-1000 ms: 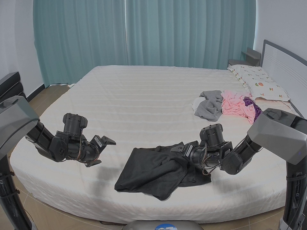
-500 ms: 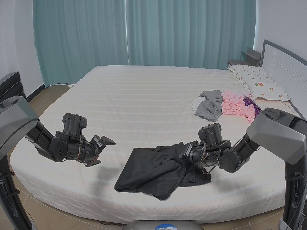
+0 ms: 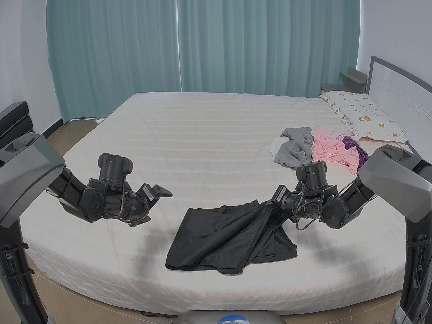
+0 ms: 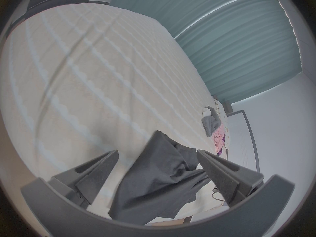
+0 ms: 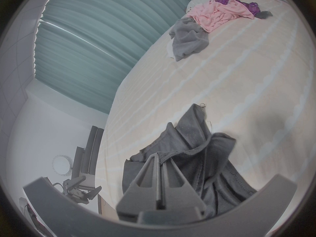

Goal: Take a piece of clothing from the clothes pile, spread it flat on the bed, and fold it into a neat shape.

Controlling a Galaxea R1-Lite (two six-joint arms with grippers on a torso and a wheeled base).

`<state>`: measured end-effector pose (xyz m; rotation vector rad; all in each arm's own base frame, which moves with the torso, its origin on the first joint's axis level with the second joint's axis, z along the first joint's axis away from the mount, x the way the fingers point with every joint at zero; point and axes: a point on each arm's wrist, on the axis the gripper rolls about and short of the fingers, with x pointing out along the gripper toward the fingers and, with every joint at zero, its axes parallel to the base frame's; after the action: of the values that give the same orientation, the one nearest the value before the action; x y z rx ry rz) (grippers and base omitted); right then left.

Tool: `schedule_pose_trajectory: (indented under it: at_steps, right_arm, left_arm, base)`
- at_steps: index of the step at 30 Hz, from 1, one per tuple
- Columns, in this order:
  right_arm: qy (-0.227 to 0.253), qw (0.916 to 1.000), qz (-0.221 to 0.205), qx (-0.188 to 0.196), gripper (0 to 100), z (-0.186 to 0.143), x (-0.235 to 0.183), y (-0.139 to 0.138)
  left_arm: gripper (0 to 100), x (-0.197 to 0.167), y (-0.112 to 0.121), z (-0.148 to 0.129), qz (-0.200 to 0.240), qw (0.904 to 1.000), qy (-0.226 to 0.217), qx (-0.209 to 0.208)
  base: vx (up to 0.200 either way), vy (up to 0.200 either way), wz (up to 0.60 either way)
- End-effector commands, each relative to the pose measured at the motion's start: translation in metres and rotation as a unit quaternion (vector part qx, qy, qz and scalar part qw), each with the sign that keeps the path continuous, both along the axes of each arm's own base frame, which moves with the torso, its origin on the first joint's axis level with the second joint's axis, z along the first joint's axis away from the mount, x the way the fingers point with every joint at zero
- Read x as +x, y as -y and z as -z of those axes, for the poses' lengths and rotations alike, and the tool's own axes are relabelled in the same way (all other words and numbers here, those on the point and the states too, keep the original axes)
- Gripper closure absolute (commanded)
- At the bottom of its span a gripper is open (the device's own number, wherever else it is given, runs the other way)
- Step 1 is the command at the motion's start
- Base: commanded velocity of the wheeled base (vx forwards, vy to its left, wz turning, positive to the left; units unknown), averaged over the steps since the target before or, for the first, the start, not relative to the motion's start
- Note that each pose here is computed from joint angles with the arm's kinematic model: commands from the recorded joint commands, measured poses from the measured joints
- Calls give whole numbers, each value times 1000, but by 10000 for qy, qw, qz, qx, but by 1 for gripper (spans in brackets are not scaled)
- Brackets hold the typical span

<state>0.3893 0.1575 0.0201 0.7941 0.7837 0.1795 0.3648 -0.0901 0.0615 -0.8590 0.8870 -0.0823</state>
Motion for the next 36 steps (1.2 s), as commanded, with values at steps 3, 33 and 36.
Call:
schedule_pose_trajectory:
  at_steps: [3, 33, 36]
  right_arm:
    - [211, 9997, -124, 68, 100, -5, 15, 5]
    - [181, 9996, -158, -155, 100, 9, 23, 14]
    - [193, 9996, -148, -162, 100, 9, 23, 15]
  left_arm:
    - [0, 29, 36, 19, 340, 9994, 86, -8]
    - [100, 68, 86, 75, 560, 9958, 88, 715]
    - [100, 69, 83, 74, 481, 9958, 99, 766]
  base:
    - [0, 0, 0]
    - [0, 0, 0]
    - [0, 0, 0]
